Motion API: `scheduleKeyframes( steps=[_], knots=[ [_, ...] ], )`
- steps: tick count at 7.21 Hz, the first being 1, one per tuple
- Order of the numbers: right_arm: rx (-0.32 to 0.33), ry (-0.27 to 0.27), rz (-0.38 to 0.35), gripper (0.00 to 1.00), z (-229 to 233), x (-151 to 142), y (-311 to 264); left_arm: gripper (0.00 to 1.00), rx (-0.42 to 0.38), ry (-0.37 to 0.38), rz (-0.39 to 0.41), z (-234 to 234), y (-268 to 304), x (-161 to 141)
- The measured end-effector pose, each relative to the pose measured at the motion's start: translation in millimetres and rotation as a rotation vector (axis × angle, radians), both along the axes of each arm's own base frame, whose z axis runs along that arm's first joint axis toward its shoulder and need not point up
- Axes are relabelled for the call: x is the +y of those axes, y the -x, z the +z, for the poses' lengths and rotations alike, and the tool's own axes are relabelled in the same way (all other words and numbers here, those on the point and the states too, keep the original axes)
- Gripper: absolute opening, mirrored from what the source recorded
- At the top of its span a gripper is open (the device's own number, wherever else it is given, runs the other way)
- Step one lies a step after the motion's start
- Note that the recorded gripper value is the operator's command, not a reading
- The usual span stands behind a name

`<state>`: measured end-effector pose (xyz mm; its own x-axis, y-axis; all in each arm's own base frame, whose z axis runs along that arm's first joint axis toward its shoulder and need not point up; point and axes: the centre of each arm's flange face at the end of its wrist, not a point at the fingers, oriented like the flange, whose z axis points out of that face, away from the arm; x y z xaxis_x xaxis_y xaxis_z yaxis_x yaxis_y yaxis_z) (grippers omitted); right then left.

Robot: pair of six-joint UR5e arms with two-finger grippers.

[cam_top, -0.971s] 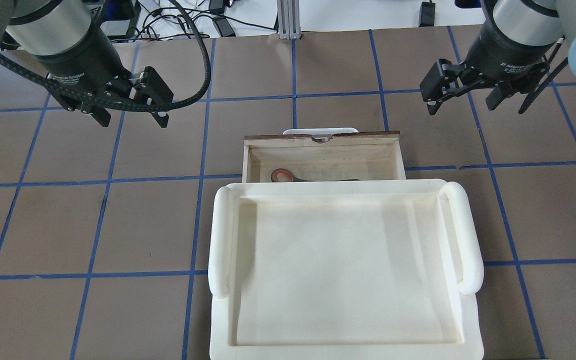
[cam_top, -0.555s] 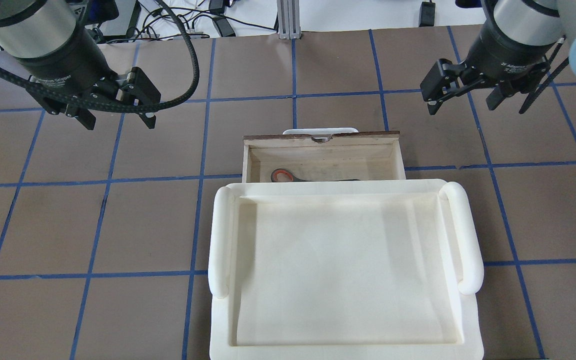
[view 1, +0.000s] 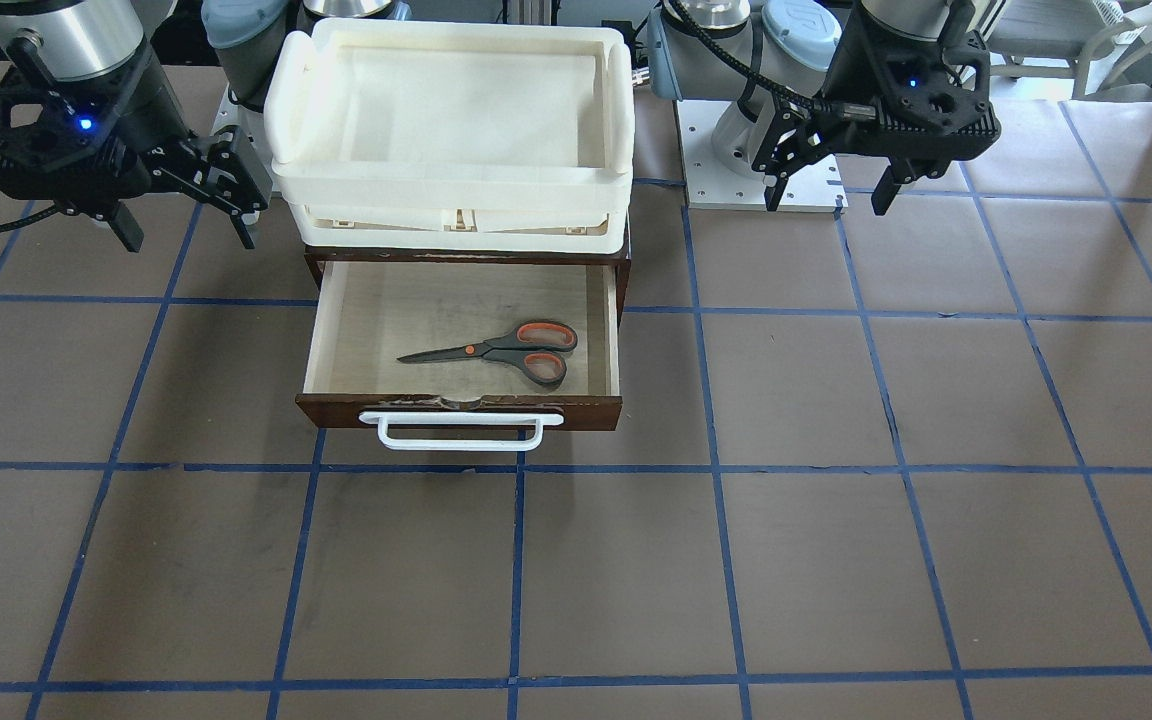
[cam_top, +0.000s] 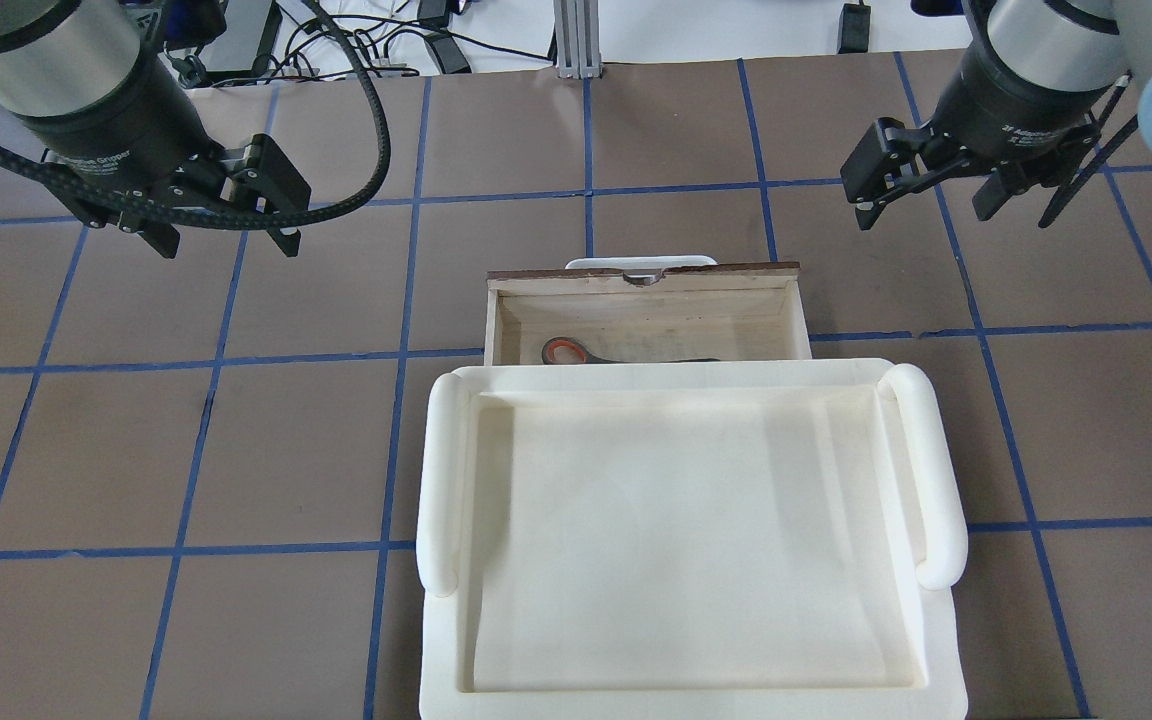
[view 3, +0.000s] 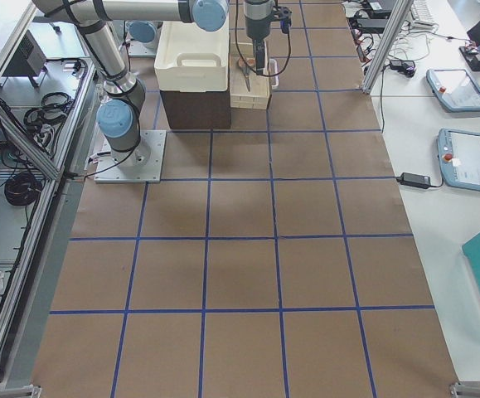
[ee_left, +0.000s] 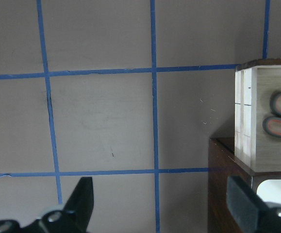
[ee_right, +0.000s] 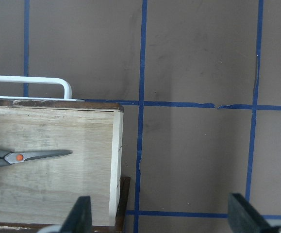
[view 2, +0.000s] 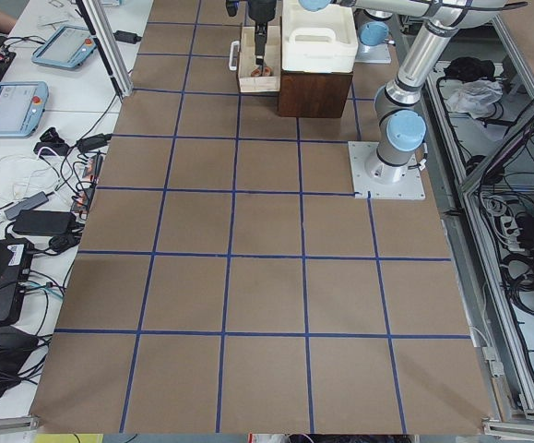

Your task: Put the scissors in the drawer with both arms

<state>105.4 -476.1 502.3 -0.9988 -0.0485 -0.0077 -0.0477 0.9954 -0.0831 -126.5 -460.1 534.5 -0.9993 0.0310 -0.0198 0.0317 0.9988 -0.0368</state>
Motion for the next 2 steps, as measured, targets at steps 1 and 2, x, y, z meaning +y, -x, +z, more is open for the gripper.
scheduleKeyframes(
  steps=[1,2],
  knots=[
    [0.0,0.0,0.0,1.0,0.0,0.0,0.0,0.95,-0.001,0.001,-0.005,0.1,-1.9,-0.4],
    [-0.001,0.0,0.0,1.0,0.0,0.0,0.1,0.95,-0.001,0.001,-0.005,0.4,-6.3,-1.4]
  ],
)
